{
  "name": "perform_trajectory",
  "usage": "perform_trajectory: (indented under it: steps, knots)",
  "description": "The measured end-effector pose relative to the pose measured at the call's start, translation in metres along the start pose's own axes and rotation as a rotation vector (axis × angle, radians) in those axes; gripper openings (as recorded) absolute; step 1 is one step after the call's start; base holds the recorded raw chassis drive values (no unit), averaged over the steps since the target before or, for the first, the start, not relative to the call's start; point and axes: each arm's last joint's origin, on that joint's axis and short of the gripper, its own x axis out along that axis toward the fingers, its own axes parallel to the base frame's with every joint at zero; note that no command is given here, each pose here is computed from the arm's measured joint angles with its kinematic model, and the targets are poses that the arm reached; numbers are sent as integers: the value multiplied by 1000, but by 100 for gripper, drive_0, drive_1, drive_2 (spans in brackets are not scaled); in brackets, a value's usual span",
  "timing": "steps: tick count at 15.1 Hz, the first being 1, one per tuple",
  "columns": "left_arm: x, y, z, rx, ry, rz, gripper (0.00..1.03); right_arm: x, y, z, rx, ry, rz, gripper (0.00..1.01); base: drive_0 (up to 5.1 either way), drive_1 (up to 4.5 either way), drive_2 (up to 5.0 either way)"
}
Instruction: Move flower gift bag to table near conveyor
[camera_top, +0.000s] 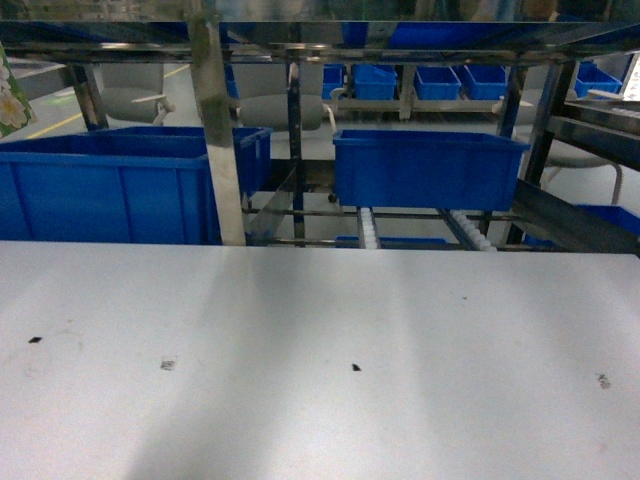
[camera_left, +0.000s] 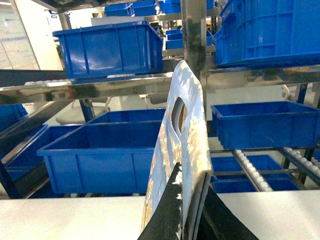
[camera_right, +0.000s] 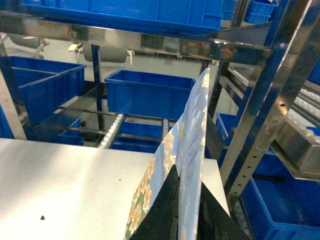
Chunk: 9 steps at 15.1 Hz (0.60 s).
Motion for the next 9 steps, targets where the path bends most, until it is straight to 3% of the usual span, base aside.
perform_trajectory:
  steps: [7, 9]
  knots:
    - [0, 0, 0, 0, 1, 0, 2, 0, 0, 0, 0, -3, 0, 3, -506, 250, 219]
    - [0, 0, 1, -1, -4, 3, 2, 0, 0, 0, 0, -2, 1, 3, -195, 165, 17]
